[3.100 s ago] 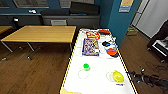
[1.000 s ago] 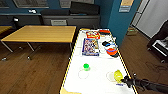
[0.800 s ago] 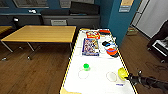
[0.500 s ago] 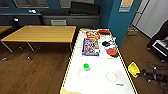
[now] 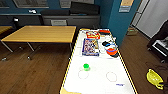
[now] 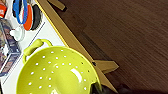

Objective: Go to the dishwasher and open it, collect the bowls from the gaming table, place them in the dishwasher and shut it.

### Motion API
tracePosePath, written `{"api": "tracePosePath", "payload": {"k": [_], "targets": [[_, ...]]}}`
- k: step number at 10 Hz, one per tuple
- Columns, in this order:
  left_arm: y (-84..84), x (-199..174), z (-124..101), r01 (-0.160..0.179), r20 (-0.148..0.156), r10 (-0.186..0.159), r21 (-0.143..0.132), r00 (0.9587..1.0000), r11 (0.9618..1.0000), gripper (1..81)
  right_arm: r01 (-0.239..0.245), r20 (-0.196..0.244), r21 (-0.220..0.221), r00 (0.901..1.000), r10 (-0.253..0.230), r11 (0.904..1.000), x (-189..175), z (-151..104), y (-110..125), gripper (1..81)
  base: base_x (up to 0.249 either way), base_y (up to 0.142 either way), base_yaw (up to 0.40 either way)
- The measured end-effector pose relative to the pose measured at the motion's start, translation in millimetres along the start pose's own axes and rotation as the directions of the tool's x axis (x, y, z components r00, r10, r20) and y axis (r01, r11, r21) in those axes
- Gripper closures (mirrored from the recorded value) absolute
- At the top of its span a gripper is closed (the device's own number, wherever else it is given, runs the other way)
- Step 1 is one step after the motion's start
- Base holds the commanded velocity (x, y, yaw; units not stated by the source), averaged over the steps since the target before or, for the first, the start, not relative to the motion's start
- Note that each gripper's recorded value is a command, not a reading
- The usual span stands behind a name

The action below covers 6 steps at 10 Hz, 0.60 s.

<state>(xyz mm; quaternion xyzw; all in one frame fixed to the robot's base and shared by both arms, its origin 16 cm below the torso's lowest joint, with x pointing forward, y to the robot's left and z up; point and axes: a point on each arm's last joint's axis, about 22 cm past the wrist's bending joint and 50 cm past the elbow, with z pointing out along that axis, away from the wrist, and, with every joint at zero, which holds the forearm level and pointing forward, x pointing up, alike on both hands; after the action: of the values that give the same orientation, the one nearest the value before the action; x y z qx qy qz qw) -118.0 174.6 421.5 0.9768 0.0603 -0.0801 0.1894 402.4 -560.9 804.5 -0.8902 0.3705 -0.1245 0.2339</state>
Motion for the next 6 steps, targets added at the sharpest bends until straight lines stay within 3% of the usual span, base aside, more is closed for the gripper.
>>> {"api": "tracePosePath", "payload": {"k": [1,2,3,4,6], "targets": [[3.7,1.8,-2.8,0.0,-0.002,0.0,-0.023,1.0,0.9997,1.0,0.018,0.019,-0.029,0.9997,-0.018,0.9994,-9.1,-11.1,13.3,81.1,0.0,0.0,0.0],[4.2,4.2,-8.2,0.001,-0.003,-0.001,-0.045,1.0,0.999,1.0,0.068,0.076,-0.088,0.9952,-0.062,0.9938,-34.7,-21.4,43.0,81.1,0.0,0.0,0.0],[2.2,6.3,-14.4,0.001,-0.003,-0.002,-0.061,1.0,0.9981,1.0,0.122,0.136,-0.111,0.985,-0.106,0.9863,-59.8,-20.2,59.4,81.1,0.0,0.0,0.0],[-3.1,7.6,-20.8,0.002,-0.004,-0.002,-0.069,1.0,0.9976,1.0,0.189,0.205,-0.105,0.9649,-0.164,0.9764,-89.7,-14.3,66.4,81.1,0.0,0.0,0.0],[-21.0,7.4,-29.9,0.002,-0.003,-0.003,-0.054,1.0,0.9986,1.0,0.249,0.296,-0.094,0.9313,-0.212,0.9639,-132.6,-11.5,79.7,81.1,0.0,0.0,0.0]]}}
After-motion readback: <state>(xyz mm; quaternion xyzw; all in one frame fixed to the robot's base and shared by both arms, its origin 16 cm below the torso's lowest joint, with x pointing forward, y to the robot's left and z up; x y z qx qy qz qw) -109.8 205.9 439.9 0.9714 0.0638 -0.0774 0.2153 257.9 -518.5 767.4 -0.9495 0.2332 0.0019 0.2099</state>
